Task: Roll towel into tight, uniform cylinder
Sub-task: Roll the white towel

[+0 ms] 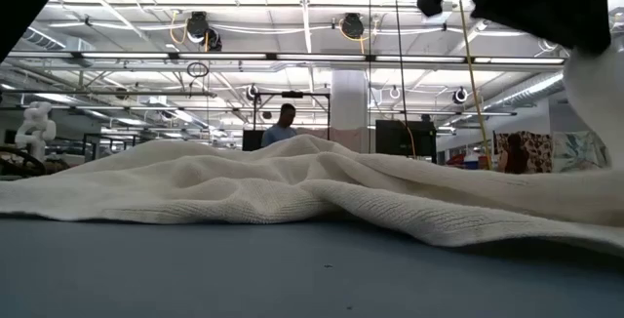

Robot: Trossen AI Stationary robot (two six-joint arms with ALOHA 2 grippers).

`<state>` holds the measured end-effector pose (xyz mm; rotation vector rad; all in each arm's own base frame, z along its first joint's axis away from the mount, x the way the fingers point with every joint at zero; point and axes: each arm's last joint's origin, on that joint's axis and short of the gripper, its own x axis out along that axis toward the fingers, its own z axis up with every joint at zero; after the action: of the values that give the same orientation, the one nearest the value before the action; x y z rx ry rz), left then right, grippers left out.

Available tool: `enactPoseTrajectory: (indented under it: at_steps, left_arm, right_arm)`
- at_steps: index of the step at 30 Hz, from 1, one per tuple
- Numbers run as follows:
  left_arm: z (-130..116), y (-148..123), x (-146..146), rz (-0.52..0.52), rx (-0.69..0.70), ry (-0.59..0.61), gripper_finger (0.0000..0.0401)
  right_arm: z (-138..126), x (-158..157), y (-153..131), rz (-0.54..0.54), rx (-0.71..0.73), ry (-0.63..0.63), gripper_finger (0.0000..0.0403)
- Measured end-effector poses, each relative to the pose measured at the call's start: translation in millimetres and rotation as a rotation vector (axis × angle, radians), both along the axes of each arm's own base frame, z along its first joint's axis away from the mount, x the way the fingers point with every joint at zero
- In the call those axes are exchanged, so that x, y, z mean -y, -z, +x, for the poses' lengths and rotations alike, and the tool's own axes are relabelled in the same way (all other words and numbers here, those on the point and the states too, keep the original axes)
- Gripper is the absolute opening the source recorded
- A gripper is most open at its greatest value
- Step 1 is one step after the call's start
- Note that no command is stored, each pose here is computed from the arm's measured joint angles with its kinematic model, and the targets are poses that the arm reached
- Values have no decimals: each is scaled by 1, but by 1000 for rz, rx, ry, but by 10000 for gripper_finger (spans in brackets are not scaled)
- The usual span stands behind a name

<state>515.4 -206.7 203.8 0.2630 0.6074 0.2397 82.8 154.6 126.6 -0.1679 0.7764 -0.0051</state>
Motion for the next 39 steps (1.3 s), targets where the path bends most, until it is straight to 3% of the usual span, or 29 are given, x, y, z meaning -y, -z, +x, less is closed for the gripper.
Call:
enactPoseTrajectory:
  at_steps: [8, 13, 24, 31, 39]
  left_arm:
    - [-6, 26, 3, -7, -47, -13, 15]
    - [-5, 25, 1, 18, -49, -12, 15]
    - [-4, 22, -5, 48, -49, -32, 15]
    - [-4, 22, -4, 48, -46, -31, 15]
    - [-4, 21, -4, 59, -48, -23, 15]
  right_arm:
    - [-4, 11, -19, -18, -19, 96, 173]
    - [-8, 22, -4, -64, -4, 156, 173]
    - [-11, 25, 7, -25, -95, 157, 173]
    - [-10, 26, 13, -24, -28, 128, 173]
    - [-11, 33, 18, -24, 38, 182, 173]
